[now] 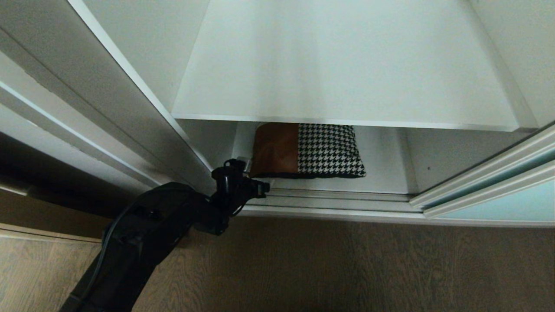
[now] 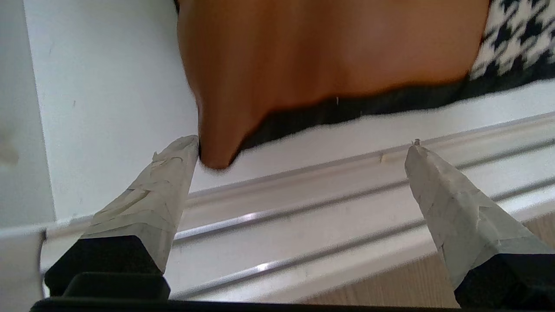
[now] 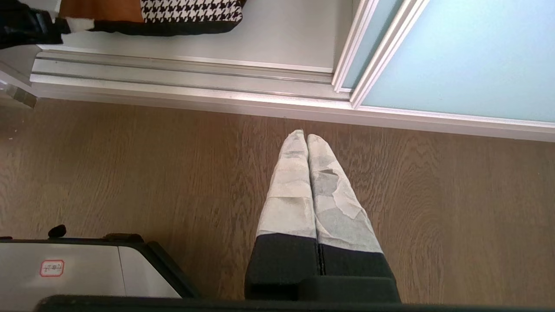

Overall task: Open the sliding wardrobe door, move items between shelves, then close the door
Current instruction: Place the pillow on the higher shelf

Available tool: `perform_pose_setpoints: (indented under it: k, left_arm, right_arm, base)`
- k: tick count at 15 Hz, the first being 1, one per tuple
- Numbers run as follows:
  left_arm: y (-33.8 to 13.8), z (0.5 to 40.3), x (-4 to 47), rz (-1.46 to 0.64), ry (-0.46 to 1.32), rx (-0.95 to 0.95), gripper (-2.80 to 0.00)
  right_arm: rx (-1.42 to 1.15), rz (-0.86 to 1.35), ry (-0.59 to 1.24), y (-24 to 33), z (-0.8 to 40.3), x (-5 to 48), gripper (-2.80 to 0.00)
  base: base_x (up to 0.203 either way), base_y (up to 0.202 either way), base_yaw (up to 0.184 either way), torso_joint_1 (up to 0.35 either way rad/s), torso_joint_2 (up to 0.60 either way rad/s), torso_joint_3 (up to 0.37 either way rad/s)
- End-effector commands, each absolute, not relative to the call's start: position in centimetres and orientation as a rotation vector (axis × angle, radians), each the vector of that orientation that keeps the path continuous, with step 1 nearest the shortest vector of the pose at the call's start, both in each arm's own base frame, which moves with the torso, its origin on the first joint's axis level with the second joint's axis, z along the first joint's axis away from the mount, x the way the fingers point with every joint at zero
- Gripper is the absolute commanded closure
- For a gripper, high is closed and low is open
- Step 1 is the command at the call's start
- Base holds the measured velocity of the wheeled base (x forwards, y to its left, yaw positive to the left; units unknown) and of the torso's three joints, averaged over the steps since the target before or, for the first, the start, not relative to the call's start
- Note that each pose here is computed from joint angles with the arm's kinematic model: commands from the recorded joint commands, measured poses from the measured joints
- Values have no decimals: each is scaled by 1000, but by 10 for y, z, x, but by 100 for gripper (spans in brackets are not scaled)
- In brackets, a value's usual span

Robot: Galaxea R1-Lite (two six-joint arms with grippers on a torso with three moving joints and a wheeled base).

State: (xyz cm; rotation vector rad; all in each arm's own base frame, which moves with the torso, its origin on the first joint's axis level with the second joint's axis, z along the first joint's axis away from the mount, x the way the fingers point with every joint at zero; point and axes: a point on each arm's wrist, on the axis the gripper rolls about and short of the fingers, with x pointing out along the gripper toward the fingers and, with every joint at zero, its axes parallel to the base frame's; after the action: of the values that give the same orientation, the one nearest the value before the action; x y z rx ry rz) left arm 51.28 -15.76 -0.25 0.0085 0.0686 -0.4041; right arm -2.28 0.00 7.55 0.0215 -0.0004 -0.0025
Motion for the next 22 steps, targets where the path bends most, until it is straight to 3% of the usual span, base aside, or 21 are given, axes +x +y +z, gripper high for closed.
perform_pose_setpoints:
  k: [1, 12, 13, 22]
  left_arm:
    - [-160, -6, 517, -406, 53, 2, -280]
    - [-169, -10, 517, -407, 58, -17, -280]
    - [-170, -11, 519, -407, 52, -17, 0]
    - [-171, -11, 528, -351, 36, -52, 0]
  right_arm:
    - [21, -3, 2, 0, 75, -23, 0]
    - [21, -3, 2, 0, 75, -23, 0]
    - [21, -3, 2, 0, 75, -23, 0]
    - [21, -2, 1, 0, 75, -23, 0]
  base:
    - [0, 0, 0, 0, 0, 0]
    - [0, 0, 0, 0, 0, 0]
    - [0, 0, 0, 0, 0, 0]
    - [0, 0, 0, 0, 0, 0]
